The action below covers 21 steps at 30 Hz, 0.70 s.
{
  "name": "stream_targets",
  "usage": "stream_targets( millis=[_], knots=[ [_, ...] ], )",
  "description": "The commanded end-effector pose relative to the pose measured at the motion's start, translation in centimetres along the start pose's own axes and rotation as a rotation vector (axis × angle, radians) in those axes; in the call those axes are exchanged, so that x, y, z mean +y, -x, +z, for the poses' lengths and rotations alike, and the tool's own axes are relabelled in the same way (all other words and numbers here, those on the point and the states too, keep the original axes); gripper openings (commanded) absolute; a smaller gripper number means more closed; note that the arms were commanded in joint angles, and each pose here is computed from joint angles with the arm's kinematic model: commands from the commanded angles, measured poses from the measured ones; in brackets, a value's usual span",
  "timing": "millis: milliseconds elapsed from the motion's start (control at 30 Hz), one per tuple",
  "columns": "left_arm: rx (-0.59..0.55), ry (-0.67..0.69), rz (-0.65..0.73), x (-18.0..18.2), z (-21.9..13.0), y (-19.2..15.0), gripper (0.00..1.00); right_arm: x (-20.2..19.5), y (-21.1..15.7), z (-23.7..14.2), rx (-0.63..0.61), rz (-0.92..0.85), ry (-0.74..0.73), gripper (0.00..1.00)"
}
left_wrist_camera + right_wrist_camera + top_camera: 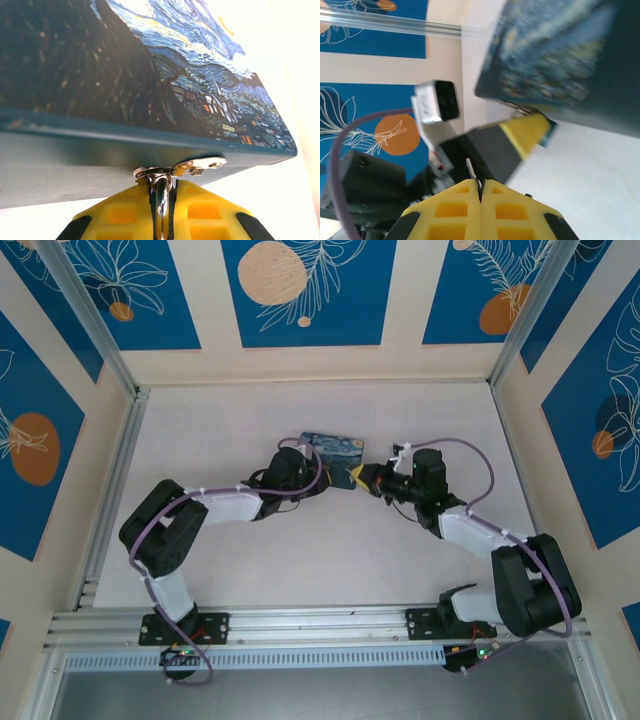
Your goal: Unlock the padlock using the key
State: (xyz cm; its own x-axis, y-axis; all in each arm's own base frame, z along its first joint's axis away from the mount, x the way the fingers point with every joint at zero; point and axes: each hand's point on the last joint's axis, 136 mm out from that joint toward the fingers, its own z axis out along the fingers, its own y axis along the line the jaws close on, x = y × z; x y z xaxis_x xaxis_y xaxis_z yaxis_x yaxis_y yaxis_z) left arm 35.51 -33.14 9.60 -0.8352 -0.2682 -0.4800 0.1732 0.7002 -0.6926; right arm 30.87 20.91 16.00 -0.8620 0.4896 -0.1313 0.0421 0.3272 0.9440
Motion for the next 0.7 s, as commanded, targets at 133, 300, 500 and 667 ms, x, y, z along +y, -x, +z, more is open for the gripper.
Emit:
stream_targets(
  millis=[133, 300, 500, 667],
  knots=[
    [-0.025, -0.162, -0.063, -4.1, -2.7, 2.1, 0.00, -1.3, -2.4, 0.3, 0.013, 0.083, -0.004, 0.00],
    [-0.039, -0.180, -0.108, -4.1, -4.0, 2.4, 0.00, -0.9, -3.3, 1.7, 0.039, 0.099, 0.005, 0.00],
    [-0.007, -0.125, -0.101, -3.6, -4.8, 2.2, 0.00, -1.1, -2.7, 2.3, 0.015, 0.106, 0.006, 0.00],
    [0.052, -0.094, -0.059, -3.4, -4.3, 1.5, 0.00, -1.0, -1.8, 2.9, 0.014, 0.092, 0.011, 0.00]
  ],
)
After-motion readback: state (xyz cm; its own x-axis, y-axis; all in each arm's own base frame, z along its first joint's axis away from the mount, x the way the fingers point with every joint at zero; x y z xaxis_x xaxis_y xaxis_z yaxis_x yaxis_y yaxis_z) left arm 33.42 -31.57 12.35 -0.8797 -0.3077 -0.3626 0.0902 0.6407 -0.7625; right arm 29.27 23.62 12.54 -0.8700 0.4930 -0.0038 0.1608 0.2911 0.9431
